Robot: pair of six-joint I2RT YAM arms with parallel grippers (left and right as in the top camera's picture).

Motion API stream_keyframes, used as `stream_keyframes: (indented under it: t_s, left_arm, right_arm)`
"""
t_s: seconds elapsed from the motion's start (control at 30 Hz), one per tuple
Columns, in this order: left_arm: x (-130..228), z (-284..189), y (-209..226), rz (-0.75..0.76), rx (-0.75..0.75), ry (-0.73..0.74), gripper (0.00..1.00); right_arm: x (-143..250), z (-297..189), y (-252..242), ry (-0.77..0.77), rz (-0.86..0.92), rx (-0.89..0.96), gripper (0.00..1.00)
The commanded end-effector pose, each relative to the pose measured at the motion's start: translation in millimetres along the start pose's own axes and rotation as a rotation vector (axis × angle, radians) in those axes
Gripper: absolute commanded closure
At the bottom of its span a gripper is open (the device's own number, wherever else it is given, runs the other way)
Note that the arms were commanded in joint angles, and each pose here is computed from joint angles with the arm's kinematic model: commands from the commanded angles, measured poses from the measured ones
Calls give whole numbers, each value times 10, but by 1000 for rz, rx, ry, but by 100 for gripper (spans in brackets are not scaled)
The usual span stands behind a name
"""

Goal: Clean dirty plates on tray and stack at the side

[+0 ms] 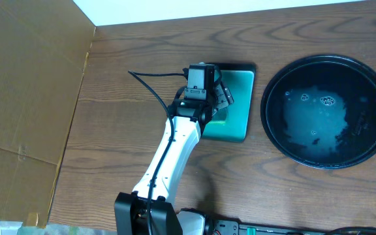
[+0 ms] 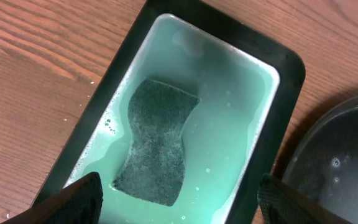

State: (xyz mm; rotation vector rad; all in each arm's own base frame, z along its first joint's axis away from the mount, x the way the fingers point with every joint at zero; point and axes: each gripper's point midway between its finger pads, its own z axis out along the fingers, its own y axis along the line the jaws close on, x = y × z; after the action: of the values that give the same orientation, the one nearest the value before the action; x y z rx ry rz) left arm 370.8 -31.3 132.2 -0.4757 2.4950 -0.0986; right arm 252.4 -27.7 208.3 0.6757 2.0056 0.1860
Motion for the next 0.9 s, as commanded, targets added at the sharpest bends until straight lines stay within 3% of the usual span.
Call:
stream_keyframes:
  t_s: [0.0, 0.6, 0.87]
  left_arm:
    - [-32, -13, 9, 2, -3, -9, 20]
    - [-32, -13, 9, 2, -3, -9, 20]
    - [-32, -13, 9, 2, -3, -9, 20]
  right_arm:
    - [-42, -10, 59, -22, -50, -27, 1]
    - [26, -8, 21, 6, -58, -13, 1]
    - [243, -21, -117, 96, -71, 40, 1]
